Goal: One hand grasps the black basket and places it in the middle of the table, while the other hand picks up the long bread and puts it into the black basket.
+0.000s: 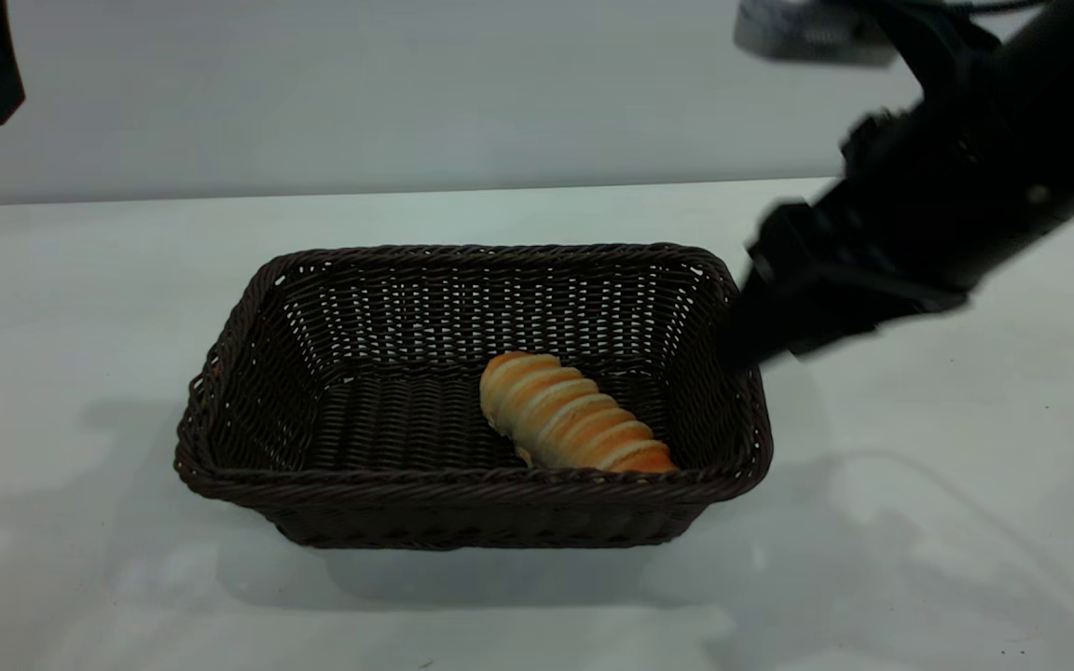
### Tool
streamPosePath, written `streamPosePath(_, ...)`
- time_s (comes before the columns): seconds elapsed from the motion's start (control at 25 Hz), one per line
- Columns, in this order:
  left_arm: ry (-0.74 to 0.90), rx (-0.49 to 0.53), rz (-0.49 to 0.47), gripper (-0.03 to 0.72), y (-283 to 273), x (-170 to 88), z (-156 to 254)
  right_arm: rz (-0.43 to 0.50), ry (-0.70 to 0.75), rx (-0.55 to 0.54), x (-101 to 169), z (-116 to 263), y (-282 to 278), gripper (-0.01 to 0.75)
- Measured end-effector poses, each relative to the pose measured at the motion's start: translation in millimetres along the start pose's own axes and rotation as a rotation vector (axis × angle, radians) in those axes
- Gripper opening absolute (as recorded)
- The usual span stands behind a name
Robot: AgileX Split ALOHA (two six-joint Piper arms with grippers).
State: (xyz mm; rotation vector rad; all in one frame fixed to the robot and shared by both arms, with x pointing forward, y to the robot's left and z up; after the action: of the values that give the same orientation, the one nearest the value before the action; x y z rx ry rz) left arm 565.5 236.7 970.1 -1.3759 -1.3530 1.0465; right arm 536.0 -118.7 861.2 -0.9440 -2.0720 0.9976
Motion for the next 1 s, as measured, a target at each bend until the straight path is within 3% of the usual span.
streamPosePath(0.08,0.0,0.005,-0.002,0.424,0,0,1,0.045,0.047,0.057,-15,11,-9,0.441)
streamPosePath(0.28,0.015,0.023,-0.02,0.424,-3,4,6,0.264,0.213,0.142,-82,36,-57,0.441)
streamPosePath(0.4,0.027,-0.018,-0.05,0.424,-21,13,8,0.367,0.22,0.186,-94,49,-97,0.441)
streamPosePath(0.48,0.032,-0.08,-0.064,0.424,-44,19,11,0.413,0.207,0.215,-90,58,-124,0.441)
streamPosePath(0.6,0.021,-0.174,-0.062,0.424,-83,26,22,0.454,0.206,0.171,-77,63,-164,0.441)
streamPosePath(0.8,0.004,-0.345,-0.048,0.424,-135,39,55,0.473,0.181,-0.014,-42,70,-226,0.441)
streamPosePath(1.0,-0.006,-0.468,-0.034,0.424,-153,50,102,0.43,0.127,-0.187,-4,85,-266,0.441)
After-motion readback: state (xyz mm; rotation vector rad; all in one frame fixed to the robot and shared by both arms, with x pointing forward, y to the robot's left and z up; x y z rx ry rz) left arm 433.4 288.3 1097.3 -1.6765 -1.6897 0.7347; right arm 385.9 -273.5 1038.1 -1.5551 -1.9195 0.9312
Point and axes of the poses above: a point on each arm's last joint axis where the gripper is mounted, y pointing out along that axis toward the gripper, x along the wrist's bending axis when the last joint is at zero, z = x × y, the point moved 9 cm from there along y, pointing out along that axis toward the gripper, and after that the axes turned 3 degrees about -y, right-handed, at the moved point
